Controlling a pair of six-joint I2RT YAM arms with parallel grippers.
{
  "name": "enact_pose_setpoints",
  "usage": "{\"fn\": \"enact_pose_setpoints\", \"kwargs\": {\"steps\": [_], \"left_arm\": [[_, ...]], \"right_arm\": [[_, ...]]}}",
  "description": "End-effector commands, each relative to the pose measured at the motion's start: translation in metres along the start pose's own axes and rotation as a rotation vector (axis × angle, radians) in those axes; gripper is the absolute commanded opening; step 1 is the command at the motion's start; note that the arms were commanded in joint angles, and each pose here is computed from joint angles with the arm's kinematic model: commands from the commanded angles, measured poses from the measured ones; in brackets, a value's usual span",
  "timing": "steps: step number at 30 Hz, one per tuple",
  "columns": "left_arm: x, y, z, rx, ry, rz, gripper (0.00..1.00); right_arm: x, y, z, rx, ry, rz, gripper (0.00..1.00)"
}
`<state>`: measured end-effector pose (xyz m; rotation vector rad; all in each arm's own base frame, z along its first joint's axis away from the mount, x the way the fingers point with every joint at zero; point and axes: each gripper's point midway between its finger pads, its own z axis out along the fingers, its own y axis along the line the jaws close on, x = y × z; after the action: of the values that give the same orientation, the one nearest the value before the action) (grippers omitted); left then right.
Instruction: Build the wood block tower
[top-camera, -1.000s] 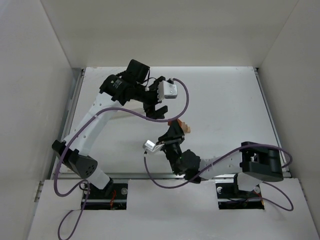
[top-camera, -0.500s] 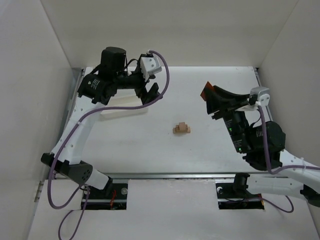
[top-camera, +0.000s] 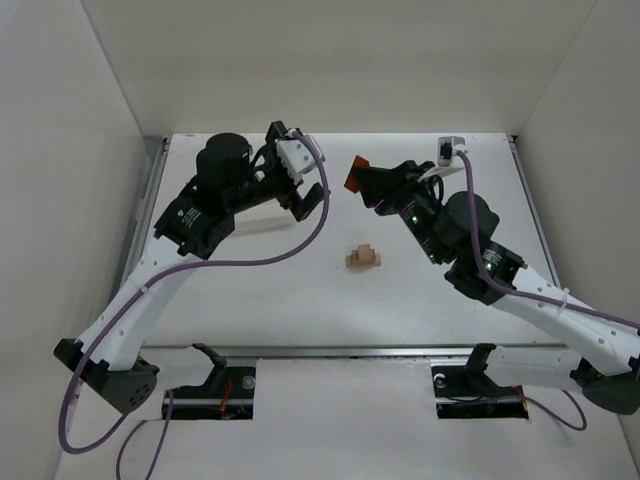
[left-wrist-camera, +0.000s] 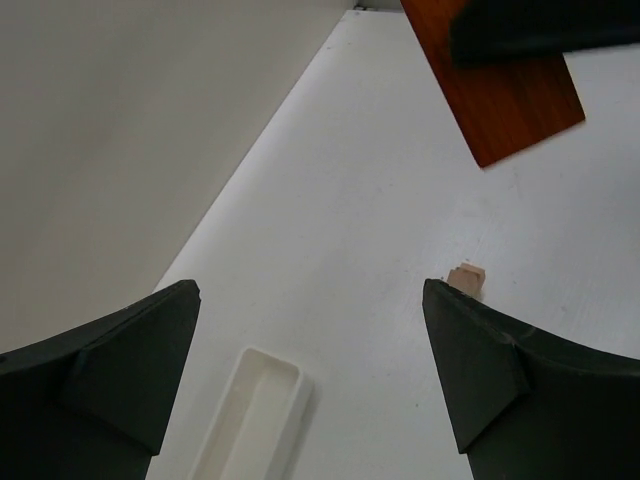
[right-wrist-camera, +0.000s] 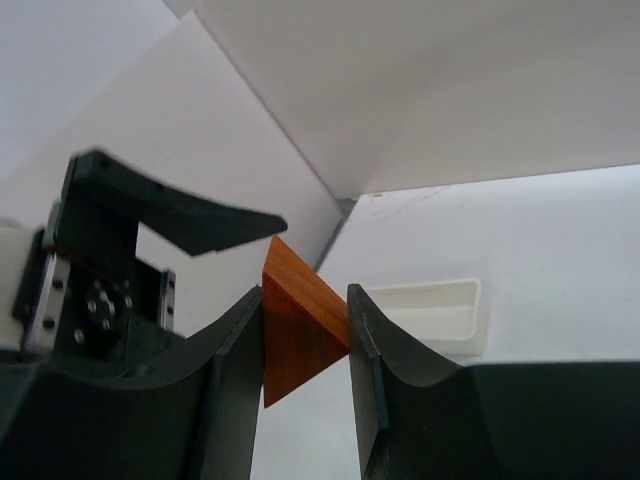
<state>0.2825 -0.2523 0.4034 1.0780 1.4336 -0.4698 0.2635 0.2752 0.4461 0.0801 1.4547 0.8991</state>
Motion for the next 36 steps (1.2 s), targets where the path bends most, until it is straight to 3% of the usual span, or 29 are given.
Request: {"fn": "enact_pose_setpoints", "kwargs": {"steps": [1,7,15,24,31,36], "left_arm": [[-0.043,0.019,-0.028,-0.160,-0.176,0.139,0.93],[-0.037,0.009,-0.017,-0.101,-0.156,0.118,0.94],[-0.048,-0.002,-0.013,-0.006,-0.158,0.122,0.94],[-0.051,-0.019,-0.011,0.075,-0.187,0.003,0.97],[-0.088,-0.021,-0.021,0.079,-0.263,-0.097,0.95],[-0.078,-0.038,-0.010,0.176,-0.175,-0.268,0.93]], "right_arm": [[-0.047,0.035,-0.010,-0.157,-0.057,0.234,0.00],[-0.017,0.031,0.004,-0.154,0.025,0.330,0.00],[-0.020,0.023,-0.002,-0.158,0.009,0.321,0.00],[-0.024,0.023,0.001,-0.136,-0.011,0.426,0.00],[-0.028,0.025,0.013,-0.115,-0.028,0.466,0.00],[-0.024,0.020,0.018,-0.082,-0.021,0.439,0.00]]}}
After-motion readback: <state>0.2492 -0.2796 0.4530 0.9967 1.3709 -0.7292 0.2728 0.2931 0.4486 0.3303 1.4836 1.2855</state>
